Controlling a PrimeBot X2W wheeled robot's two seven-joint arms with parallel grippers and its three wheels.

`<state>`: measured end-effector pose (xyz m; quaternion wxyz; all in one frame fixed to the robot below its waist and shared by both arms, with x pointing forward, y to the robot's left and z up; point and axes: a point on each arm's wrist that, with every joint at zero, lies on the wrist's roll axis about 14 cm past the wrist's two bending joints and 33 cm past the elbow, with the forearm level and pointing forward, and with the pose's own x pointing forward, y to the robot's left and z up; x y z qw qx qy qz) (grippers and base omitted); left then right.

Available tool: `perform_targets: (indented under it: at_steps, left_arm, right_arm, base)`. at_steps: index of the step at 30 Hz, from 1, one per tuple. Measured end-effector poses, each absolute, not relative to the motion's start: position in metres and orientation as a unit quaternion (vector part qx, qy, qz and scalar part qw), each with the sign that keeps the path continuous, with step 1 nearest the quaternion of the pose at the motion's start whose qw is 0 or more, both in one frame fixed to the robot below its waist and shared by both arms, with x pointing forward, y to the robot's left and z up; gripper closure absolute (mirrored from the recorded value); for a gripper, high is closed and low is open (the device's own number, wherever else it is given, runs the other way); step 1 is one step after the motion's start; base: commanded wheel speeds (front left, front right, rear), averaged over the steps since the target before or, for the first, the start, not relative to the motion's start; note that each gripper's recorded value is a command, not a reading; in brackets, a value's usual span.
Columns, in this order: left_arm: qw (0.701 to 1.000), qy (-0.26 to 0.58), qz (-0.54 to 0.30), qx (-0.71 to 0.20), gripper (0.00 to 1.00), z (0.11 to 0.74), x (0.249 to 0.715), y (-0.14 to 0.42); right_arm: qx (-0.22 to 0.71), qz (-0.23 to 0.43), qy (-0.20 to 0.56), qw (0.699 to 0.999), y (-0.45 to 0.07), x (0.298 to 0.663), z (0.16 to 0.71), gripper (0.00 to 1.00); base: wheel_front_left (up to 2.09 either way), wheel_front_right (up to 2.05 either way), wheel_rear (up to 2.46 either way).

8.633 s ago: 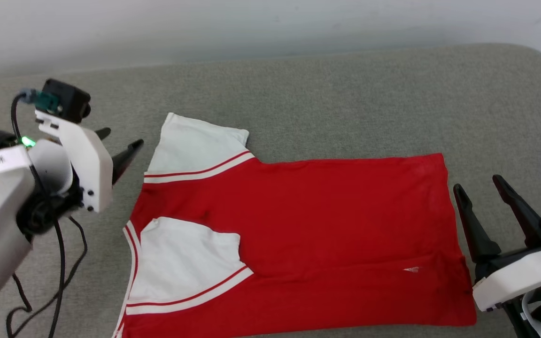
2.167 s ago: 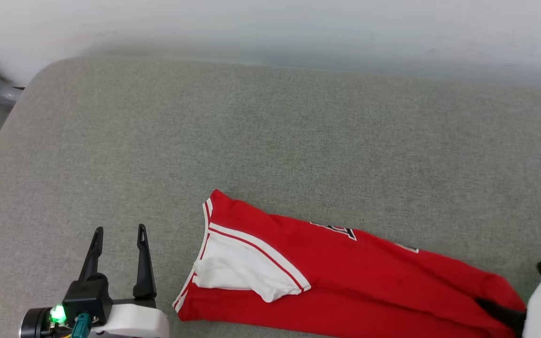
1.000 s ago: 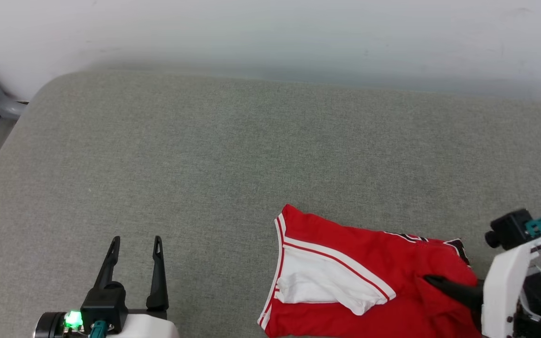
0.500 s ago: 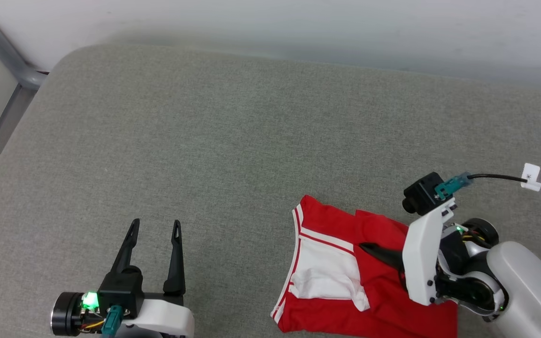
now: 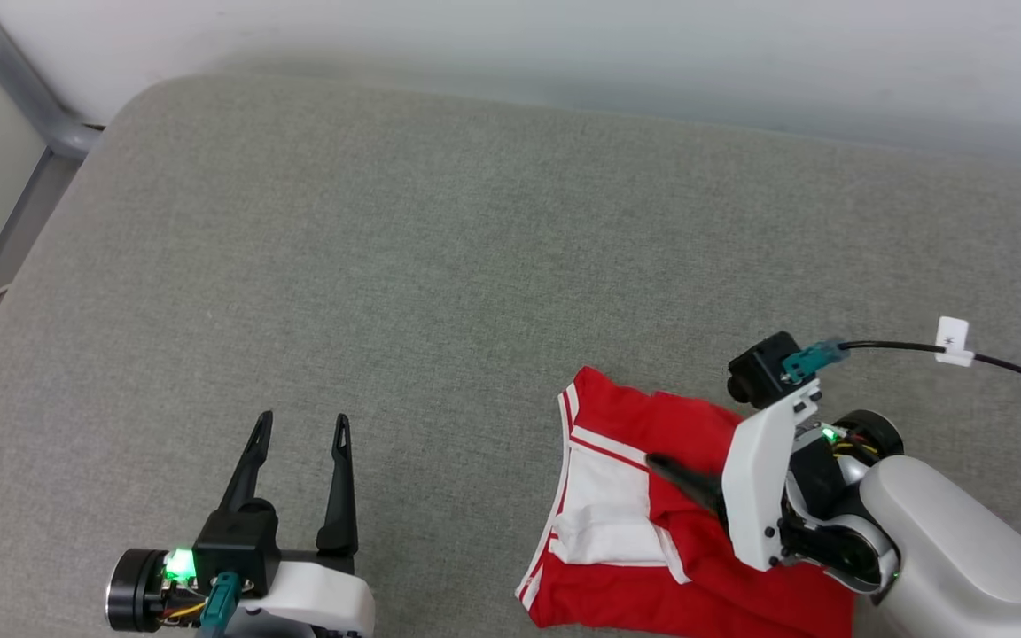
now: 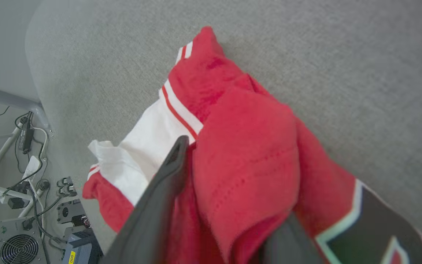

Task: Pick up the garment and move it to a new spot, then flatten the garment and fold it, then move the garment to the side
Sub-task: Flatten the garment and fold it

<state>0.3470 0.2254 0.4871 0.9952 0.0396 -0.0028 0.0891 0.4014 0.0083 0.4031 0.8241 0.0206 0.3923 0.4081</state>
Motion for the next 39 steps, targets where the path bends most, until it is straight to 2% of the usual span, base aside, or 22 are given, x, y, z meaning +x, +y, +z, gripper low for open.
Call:
perform_targets:
  at_steps: [6,13,17,22,27,39]
  left_arm:
    - [0.996,-0.009,0.079,0.039,0.0,0.49,0.346,0.222]
    - [0.998,-0.019,0.052,0.039,0.0,0.494,0.35,0.208]
    - [0.998,-0.023,0.038,0.04,0.0,0.496,0.351,0.2]
    - [0.998,-0.033,0.027,0.04,0.0,0.502,0.352,0.193]
    - [0.998,-0.039,0.021,0.04,0.0,0.505,0.35,0.19]
    - [0.999,-0.037,0.015,0.034,0.0,0.503,0.339,0.185]
  right_arm:
    - [0.04,0.394,0.281,0.874,-0.017,0.416,0.449,0.0]
    - [0.022,0.295,0.084,0.951,-0.092,0.447,0.522,0.0]
    - [0.004,0.225,-0.011,0.974,-0.131,0.446,0.552,0.0]
    - [0.004,0.138,-0.087,0.987,-0.17,0.428,0.568,0.0]
    - [0.004,0.087,-0.115,0.99,-0.185,0.403,0.568,0.0]
    - [0.018,0.042,-0.075,0.996,-0.186,0.351,0.529,0.0]
  base:
    - [0.0,0.0,0.0]
    - [0.0,0.0,0.0]
    - [0.0,0.0,0.0]
    - [0.0,0.0,0.0]
    - [0.0,0.0,0.0]
    - [0.0,0.0,0.0]
